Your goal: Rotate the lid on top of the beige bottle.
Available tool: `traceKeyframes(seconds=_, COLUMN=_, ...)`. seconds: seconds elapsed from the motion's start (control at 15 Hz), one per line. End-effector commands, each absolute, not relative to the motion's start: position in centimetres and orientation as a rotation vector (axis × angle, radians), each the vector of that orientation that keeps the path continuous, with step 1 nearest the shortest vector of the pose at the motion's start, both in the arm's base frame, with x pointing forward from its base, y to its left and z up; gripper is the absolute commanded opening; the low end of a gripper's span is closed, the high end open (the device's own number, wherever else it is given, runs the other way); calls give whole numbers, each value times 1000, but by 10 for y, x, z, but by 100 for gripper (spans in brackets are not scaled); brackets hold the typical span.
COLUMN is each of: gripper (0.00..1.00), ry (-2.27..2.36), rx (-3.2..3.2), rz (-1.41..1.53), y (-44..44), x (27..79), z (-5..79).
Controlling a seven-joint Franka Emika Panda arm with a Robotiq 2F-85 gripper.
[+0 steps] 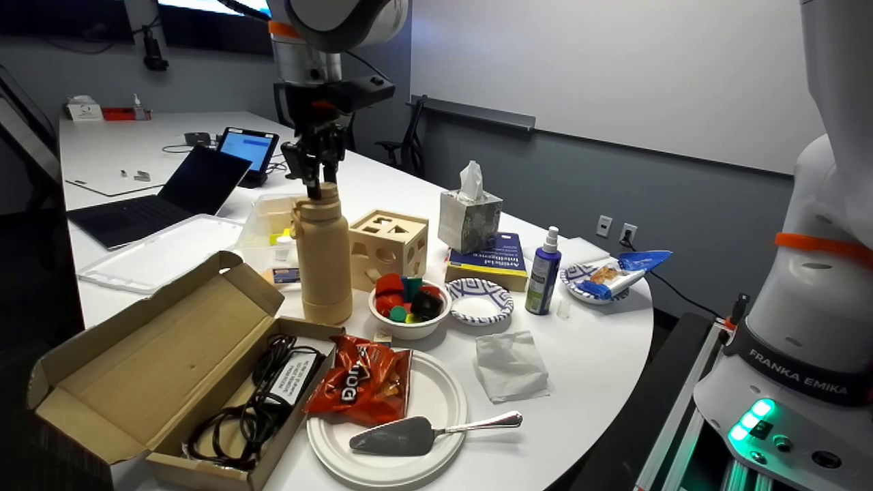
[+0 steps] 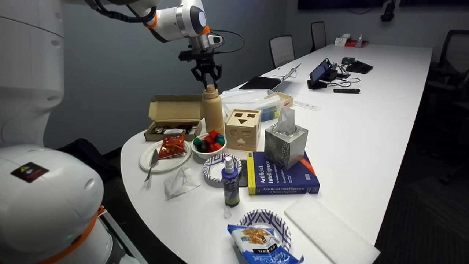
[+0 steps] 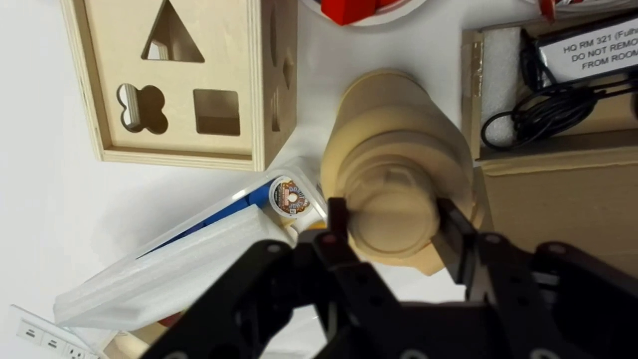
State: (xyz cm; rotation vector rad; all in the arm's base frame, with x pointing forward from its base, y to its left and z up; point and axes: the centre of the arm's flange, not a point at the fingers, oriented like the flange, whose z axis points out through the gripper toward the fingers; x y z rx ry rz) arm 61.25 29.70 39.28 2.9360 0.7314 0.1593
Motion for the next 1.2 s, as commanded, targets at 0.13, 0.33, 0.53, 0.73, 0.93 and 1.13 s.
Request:
traceKeyframes(seconds=0.13, gripper=22, ry=900, rx=2920, rz=130, y=290, x=626, z=395)
traceKeyframes(seconds=0.33, gripper=22, ry=1016, rx=2882, rz=127, y=288, x=627, z=395)
traceKeyframes(seconds=0.53, gripper=22, ry=1127, rx=2859, rz=109, y=288, x=626, z=392)
traceKeyframes(seconds=0.73, gripper=22, ry=1249, rx=2824, rz=91, y=290, x=624, z=390)
traceKeyframes(seconds=0.93, gripper=22, ry=1350, rx=2764, rz=89, y=289, x=624, z=388)
traceKeyframes(seconds=1.13, gripper=22, ry=1438, rx=2714, rz=96, y=288, x=625, z=387)
